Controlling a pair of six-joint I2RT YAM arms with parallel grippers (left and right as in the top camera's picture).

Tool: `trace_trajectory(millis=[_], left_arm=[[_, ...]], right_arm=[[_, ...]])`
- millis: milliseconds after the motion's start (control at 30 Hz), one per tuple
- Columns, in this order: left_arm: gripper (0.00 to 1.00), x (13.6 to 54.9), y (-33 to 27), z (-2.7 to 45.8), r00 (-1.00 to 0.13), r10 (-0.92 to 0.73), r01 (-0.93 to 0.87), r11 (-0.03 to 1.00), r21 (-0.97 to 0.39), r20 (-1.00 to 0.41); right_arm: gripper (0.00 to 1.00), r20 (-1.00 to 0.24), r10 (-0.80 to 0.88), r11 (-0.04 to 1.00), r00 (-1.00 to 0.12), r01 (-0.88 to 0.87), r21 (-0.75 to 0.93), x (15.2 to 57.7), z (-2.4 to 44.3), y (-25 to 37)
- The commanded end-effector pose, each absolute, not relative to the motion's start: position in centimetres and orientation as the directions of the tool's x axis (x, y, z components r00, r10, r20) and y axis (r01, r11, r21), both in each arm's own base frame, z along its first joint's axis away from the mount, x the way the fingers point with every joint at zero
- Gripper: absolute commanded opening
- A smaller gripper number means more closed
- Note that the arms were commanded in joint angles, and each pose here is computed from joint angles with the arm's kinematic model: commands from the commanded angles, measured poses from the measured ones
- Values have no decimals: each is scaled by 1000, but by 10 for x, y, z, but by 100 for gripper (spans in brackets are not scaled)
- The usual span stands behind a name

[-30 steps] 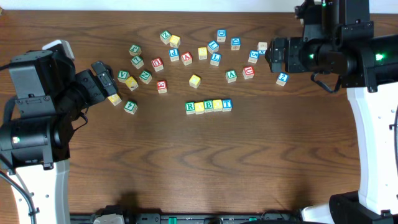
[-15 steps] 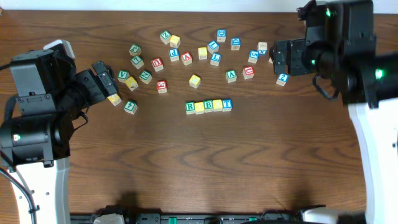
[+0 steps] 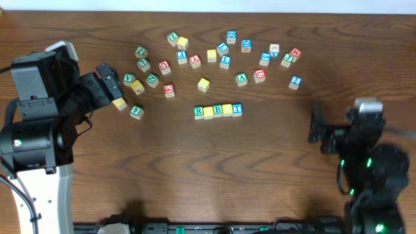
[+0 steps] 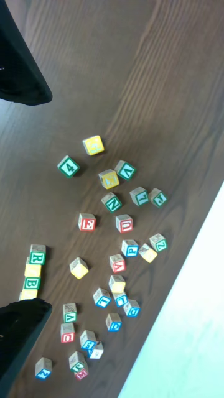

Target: Spell out ROBOT

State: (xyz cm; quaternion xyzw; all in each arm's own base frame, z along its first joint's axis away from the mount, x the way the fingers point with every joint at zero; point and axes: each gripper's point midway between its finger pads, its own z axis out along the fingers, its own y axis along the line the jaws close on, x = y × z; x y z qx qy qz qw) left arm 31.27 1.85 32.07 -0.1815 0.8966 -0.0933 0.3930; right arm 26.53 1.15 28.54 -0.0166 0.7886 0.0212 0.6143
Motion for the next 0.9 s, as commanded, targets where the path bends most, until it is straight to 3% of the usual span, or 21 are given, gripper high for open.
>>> trace_trajectory(millis=[0,400,867], left_arm=[[98,313,20,326,-616,-391,-249,920,-302,-684],[98,313,20,326,-616,-391,-249,920,-302,-684],[98,313,20,326,-616,-391,-249,920,-302,-684]], right_arm=[[99,-977,-9,1000,-212,-29,-3,250,243,5],[99,-994,74,997,-79,-33,77,249,166,7],[99,-995,62,998,-75,-28,64,246,157,6]])
